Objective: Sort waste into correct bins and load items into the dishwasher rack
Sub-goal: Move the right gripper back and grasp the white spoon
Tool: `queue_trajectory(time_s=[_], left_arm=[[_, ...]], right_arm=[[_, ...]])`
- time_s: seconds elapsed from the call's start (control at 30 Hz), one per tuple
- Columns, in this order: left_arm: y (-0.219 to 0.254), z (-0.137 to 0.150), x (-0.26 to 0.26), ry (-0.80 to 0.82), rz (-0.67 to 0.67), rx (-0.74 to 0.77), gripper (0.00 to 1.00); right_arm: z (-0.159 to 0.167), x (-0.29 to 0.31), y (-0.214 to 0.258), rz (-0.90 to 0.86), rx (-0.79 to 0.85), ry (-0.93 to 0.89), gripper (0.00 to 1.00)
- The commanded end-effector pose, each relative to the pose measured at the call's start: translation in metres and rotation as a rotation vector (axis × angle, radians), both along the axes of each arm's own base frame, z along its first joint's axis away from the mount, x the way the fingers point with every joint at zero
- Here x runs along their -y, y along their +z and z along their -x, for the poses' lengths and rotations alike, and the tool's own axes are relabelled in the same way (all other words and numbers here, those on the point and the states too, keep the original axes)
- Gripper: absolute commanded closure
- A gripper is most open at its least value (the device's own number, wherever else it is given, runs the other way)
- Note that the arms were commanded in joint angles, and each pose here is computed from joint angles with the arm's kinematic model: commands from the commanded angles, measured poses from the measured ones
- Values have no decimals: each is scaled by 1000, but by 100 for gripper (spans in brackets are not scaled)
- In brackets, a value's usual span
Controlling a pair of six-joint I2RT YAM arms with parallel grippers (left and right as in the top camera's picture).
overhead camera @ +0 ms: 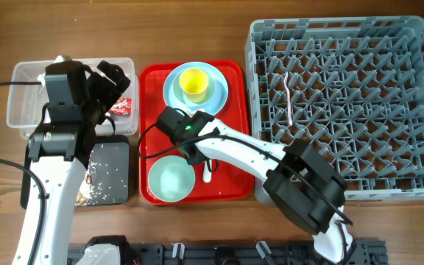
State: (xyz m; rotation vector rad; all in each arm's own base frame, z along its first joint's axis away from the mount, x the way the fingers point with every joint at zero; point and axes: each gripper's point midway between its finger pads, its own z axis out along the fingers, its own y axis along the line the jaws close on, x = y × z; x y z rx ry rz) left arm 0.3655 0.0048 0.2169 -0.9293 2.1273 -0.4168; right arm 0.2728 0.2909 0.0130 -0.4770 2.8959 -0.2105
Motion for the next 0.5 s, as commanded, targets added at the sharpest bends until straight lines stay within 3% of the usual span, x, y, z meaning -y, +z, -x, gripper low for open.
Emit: queue_trajectory(time_s=[0.0,0.47], left_arm=[[5,-2,-2,4,1,12,0],[5,-2,-2,4,0,12,0]], right_arm=[[0,8,-12,41,0,-3,74],[9,38,-27,86,-50,-106,72]])
